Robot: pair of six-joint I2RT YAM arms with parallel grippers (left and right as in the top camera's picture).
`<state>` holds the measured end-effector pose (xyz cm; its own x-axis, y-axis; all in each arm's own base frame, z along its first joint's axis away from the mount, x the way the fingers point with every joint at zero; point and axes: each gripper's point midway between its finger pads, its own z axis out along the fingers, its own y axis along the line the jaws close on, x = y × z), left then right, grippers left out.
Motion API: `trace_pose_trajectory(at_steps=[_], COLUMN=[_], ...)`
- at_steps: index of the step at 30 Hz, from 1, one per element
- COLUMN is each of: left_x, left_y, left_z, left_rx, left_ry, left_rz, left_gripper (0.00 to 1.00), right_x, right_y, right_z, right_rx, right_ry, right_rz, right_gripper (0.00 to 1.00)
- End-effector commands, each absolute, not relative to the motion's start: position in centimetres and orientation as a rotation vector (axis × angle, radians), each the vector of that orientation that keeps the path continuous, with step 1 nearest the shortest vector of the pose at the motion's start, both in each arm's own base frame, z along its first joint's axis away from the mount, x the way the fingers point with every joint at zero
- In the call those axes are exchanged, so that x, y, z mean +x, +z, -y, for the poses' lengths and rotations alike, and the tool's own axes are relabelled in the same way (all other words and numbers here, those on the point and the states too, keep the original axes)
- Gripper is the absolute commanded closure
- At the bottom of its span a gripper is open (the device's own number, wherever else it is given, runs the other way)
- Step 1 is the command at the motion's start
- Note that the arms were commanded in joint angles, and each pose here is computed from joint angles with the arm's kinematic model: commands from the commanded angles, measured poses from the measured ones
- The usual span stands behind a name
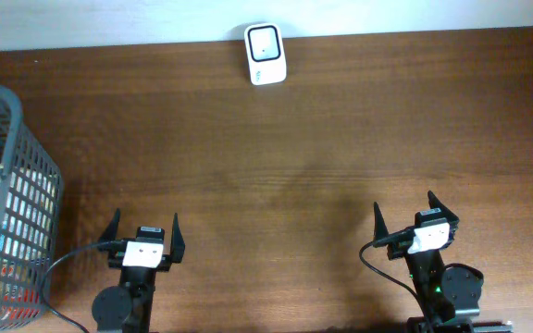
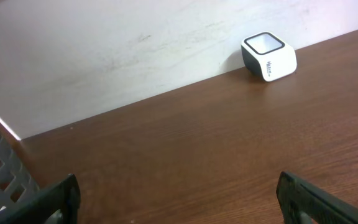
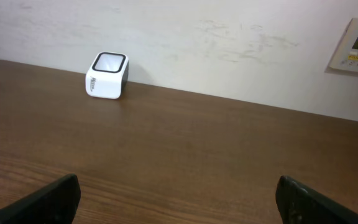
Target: Scan the item barcode
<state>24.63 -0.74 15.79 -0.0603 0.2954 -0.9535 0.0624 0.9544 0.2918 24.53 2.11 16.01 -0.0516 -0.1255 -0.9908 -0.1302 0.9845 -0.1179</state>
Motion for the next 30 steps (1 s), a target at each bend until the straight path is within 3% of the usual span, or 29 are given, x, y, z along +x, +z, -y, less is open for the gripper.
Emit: trace_pose_trajectory(at_steps=[1, 8, 11, 14, 19, 25, 27, 30], left_x=[24.6, 24.6, 24.1, 24.8, 30.8, 39.0, 40.4, 38.9], left_y=[15.6, 18.0, 20.8, 26.5, 35.2, 39.1, 40.3, 44.1], left_z=[0.1, 0.2, 0.6, 1.4, 2.4, 3.0, 0.4, -10.9], left_rx=[0.266, 0.167, 0.174, 0.214, 0.258, 0.320, 0.168, -0.276], left_ry=[0.234, 0.149, 0.120, 0.078, -0.021, -0.079, -0.071, 0.022], left_rz=[-1.634, -1.564, -1.562, -1.613, -1.914, -2.134, -2.092, -1.974], left_gripper=[0.01, 0.01, 0.01, 0.01, 0.01, 0.01, 0.01, 0.01], right_x=[24.5, 24.5, 24.5, 24.5, 24.5, 24.5, 24.5, 24.5], right_y=[15.8, 15.8, 15.8, 15.8, 15.8, 15.8, 15.8, 15.8], right_z=[-2.3, -2.3, -2.3, -2.3, -2.3, -2.3, -2.3, -2.3], right_rx=[-0.194, -0.193, -0.194, -0.194, -0.194, -0.194, -0.194, -0.194], right_ry=[0.017, 0.017, 0.017, 0.017, 0.017, 0.017, 0.017, 0.017], right_rz=[-1.630, -1.630, -1.630, -1.630, -1.630, -1.630, -1.630, -1.630], right_gripper=[0.01, 0.01, 0.01, 0.01, 0.01, 0.01, 0.01, 0.01])
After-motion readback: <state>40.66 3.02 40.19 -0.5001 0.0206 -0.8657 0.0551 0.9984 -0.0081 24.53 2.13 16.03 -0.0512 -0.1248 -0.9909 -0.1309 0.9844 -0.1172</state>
